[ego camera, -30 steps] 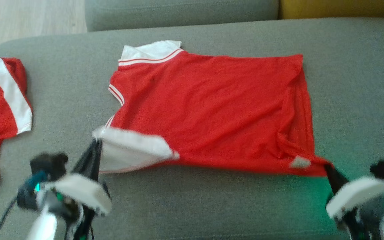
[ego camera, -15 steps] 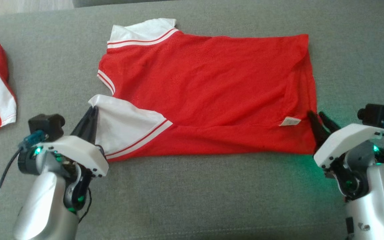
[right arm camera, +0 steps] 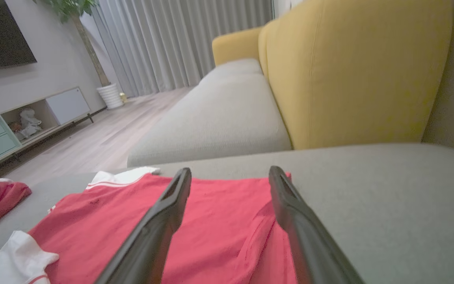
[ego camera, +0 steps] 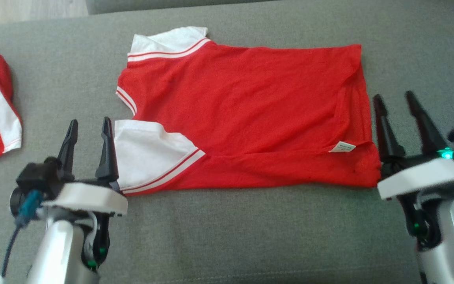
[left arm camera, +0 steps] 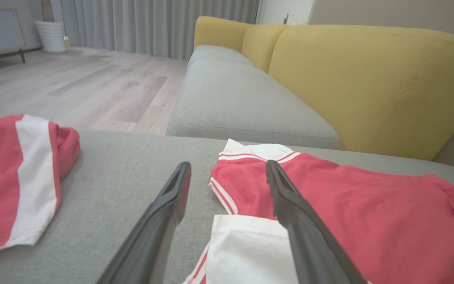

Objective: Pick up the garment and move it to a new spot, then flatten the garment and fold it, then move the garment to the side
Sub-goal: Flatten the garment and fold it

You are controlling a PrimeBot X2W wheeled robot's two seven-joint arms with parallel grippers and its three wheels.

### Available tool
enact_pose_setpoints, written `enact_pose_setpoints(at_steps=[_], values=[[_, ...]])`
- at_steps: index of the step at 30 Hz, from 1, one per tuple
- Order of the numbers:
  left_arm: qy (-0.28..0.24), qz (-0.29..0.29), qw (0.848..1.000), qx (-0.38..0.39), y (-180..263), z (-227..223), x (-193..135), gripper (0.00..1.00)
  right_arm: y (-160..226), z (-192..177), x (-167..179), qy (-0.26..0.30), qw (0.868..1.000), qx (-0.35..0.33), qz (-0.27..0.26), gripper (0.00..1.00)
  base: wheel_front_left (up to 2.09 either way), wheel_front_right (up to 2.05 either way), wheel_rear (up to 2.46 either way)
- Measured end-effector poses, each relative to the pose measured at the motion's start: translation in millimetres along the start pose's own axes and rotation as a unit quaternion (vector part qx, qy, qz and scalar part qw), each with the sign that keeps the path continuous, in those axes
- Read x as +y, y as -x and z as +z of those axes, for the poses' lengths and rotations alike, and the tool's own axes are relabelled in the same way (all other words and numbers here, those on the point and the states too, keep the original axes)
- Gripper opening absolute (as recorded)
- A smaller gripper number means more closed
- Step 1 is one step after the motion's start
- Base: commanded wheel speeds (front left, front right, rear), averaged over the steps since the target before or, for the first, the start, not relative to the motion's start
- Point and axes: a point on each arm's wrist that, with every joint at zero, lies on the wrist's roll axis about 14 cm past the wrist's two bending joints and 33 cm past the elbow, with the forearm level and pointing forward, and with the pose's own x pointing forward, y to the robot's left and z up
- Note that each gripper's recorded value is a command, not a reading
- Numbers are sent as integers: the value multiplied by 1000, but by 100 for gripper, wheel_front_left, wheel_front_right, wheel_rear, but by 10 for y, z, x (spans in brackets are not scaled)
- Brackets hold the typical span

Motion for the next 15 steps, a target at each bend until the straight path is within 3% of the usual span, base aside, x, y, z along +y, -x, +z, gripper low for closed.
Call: enact_pose_setpoints(at_steps=[6, 15], values=[[-40, 3, 999, -23, 267, 152, -21, 100, 238, 132, 84, 26, 999, -47, 0, 100, 0, 0, 0], [-39, 0, 999, 4, 595, 4, -74, 100, 596, -126, 148, 6, 1000, -14, -12, 100, 0, 0, 0]])
